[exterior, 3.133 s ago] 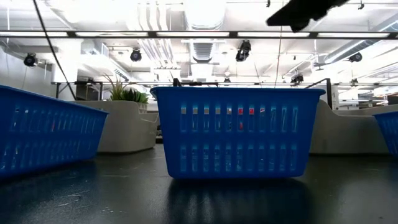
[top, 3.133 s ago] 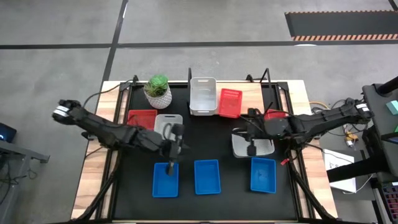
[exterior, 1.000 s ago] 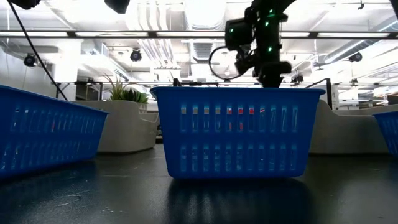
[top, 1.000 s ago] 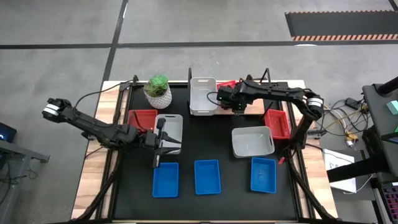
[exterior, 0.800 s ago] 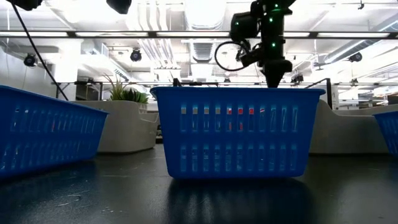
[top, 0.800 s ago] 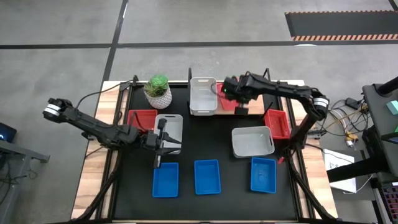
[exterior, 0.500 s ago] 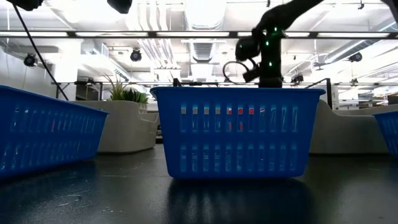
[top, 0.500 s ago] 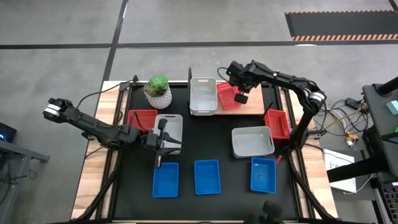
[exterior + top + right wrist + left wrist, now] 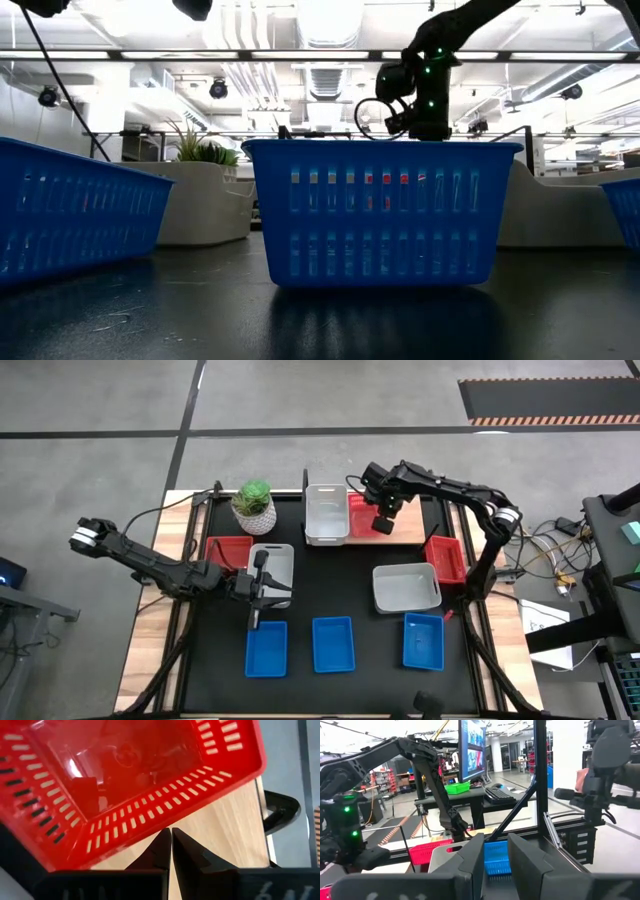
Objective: Stack baskets on shelf by color
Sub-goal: Put the bottom red bin on the shelf, then put the middle blue bin on the shelf
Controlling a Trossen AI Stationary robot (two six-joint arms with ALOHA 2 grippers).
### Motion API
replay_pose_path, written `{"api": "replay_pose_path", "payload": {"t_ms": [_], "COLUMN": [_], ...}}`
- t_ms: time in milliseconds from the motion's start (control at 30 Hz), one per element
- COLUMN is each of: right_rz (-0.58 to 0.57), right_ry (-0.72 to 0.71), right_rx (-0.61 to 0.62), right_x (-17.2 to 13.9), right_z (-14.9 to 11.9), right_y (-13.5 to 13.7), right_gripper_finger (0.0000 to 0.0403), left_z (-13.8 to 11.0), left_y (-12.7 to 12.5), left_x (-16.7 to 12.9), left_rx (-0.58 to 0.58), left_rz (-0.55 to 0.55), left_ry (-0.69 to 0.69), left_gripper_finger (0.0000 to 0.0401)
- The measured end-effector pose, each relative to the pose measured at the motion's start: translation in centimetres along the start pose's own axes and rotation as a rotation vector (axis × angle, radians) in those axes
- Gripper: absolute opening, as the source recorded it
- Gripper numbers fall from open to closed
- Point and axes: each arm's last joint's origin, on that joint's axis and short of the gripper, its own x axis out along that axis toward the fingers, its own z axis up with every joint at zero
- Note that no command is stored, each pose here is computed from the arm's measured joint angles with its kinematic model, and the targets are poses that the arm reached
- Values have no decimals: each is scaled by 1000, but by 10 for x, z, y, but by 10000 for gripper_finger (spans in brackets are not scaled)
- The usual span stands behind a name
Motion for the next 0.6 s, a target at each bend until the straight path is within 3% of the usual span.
{"api": "replay_pose_path", "payload": {"t_ms": [600], "right_rz": [16], "right_ry": [1], "right_rx": [8], "right_x": [-24], "right_z": [-8], "right_y": [18], "right_gripper_finger": [9], "left_z": [0], "left_y": [0], "left_x": [0], "left_rx": [1], "left_rz": [0], "left_ry": [3], "left_gripper_finger": [70]}}
